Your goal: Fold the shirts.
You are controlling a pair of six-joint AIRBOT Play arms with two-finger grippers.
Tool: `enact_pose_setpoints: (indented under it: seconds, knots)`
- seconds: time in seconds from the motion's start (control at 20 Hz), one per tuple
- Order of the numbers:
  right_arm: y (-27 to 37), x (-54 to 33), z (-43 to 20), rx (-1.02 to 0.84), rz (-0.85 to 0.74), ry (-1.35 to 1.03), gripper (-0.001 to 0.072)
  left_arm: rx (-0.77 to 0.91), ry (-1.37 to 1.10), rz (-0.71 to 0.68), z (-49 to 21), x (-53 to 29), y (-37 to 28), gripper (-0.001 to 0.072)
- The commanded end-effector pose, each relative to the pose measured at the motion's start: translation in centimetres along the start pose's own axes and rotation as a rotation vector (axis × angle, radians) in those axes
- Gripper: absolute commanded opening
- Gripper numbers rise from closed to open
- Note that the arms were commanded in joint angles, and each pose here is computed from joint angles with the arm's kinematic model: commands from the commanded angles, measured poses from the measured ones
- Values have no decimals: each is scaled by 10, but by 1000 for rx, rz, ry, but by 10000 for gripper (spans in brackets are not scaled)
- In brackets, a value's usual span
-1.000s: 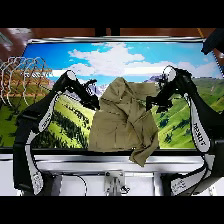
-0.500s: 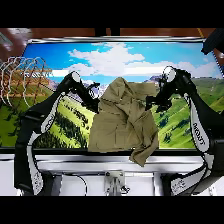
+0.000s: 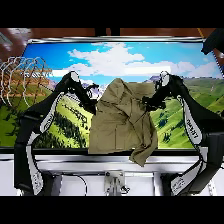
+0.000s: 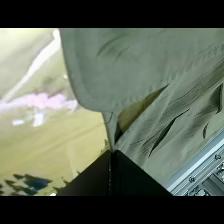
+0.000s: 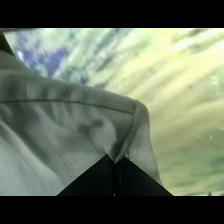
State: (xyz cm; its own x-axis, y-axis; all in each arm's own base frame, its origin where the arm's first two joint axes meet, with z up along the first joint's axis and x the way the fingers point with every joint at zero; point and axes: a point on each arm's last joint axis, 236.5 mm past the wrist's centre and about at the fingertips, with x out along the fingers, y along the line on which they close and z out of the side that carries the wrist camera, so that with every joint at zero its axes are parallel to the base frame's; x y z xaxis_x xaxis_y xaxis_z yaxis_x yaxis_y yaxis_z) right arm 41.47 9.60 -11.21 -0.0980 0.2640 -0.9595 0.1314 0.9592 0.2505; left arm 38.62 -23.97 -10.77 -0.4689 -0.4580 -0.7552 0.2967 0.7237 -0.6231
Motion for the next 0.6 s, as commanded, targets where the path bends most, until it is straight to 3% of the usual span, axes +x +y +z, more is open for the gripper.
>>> enact_pose_setpoints:
  seconds: [0.0,0.3,0.55]
  knots:
    - [13,-11,24,-24,39,-89,81,5,41,-10,-11,-2,-4,57]
    - [77,-123,115,-96,137,-504,80,-1,170,-41,-47,8,-23,56]
    - [110,-132,119,-164,181,-537,81,36,297,-135,-80,58,-58,56]
